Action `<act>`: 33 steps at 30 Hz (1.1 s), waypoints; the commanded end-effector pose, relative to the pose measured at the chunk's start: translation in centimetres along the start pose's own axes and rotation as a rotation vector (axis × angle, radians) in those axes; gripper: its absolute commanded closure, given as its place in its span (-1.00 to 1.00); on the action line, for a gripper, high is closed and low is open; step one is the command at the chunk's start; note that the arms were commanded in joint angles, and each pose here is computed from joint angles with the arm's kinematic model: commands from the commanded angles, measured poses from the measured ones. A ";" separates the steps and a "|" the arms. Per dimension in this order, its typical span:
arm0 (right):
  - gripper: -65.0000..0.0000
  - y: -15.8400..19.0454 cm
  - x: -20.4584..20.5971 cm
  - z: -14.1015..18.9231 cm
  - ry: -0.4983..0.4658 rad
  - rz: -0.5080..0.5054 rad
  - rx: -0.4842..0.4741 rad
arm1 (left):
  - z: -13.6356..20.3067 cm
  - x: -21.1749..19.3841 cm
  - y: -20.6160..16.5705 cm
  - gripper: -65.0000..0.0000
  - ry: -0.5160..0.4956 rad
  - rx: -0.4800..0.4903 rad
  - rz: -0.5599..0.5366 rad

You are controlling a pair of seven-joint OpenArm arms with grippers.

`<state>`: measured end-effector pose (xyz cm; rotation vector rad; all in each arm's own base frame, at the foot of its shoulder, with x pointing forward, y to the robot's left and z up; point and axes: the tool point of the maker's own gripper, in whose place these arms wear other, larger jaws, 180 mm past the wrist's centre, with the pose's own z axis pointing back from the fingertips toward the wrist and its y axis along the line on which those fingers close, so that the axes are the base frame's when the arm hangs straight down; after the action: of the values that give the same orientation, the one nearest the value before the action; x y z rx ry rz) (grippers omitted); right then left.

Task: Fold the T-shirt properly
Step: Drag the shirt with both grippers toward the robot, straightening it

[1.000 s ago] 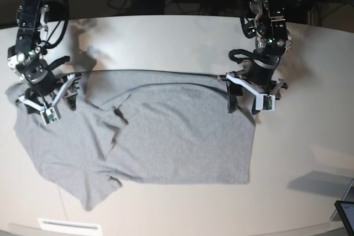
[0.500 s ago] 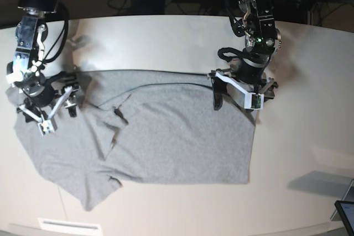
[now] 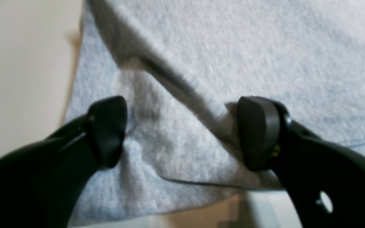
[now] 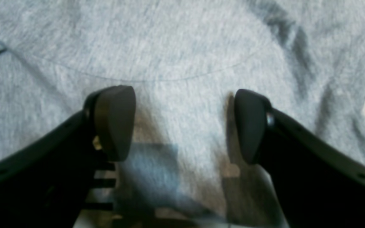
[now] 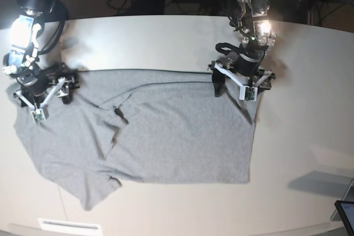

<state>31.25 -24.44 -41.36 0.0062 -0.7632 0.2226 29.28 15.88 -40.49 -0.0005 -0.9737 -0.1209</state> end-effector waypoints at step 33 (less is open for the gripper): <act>-0.43 0.3 -8.7 4.4 0.153 -0.020 -0.044 | 6.7 -4.7 3.9 -0.63 0.100 0.121 -0.038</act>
<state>24.78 -24.34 -42.26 0.0377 -0.7740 0.1551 21.98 19.75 -40.22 0.0921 -0.9090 -0.0840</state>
